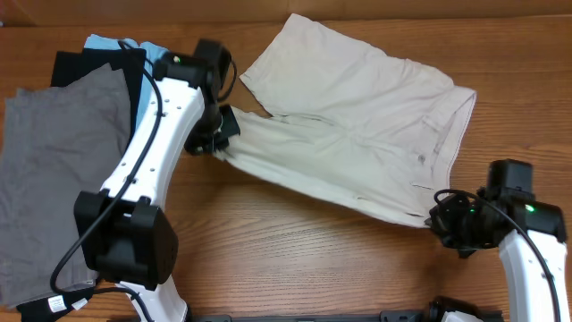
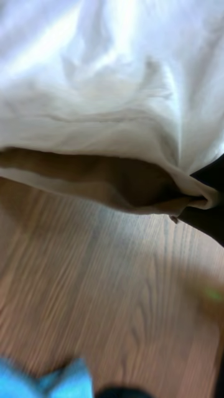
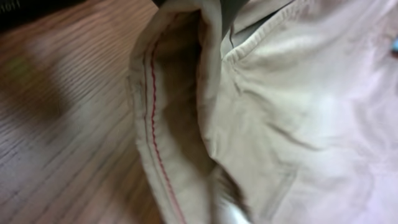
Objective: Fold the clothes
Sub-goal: 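Lift the bottom half with both grippers and fold it up over the top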
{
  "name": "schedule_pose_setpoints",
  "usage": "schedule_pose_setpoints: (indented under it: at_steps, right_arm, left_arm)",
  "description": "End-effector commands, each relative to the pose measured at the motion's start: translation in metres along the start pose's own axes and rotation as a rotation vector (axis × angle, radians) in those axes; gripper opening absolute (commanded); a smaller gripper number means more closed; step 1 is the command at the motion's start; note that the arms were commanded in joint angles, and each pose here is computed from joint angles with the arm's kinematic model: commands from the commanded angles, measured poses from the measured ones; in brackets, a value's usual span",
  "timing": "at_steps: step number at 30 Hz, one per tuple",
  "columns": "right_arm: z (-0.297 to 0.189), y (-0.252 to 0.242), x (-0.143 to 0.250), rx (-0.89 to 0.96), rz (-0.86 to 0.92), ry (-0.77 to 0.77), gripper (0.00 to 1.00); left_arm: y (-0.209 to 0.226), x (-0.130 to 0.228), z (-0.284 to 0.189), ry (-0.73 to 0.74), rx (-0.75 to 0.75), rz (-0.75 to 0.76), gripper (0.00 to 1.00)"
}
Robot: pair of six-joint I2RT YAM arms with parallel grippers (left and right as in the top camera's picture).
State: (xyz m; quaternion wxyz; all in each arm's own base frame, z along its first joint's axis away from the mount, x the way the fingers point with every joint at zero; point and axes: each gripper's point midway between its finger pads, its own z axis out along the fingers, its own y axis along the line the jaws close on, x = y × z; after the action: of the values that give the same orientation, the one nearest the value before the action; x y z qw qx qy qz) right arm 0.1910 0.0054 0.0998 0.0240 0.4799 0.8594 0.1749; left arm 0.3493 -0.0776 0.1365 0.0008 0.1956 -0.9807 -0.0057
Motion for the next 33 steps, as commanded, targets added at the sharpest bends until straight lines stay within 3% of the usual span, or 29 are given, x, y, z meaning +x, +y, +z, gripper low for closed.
schedule_pose_setpoints:
  at_steps: [1,8,15,24,33]
  right_arm:
    - [-0.042,0.009,0.002,-0.042,-0.078,-0.097,0.04]
    - [-0.088,0.002,0.031,-0.088,-0.104,-0.152,0.04]
    - [-0.094,-0.014,0.044,-0.05,-0.091,-0.145,0.04]
    - [-0.094,-0.006,-0.002,0.002,-0.038,-0.297,0.04]
    - [-0.058,0.014,-0.057,0.104,-0.015,-0.287,0.04]
  left_arm:
    - [0.021,-0.03,-0.051,-0.172,-0.054,0.012,0.04]
    - [0.047,-0.027,-0.113,-0.27,-0.004,-0.001,0.04]
    - [0.046,-0.02,-0.14,-0.355,0.051,0.02,0.04]
    - [-0.016,-0.062,-0.114,-0.429,0.116,0.098,0.04]
    - [-0.077,-0.12,-0.05,-0.456,0.179,0.12,0.04]
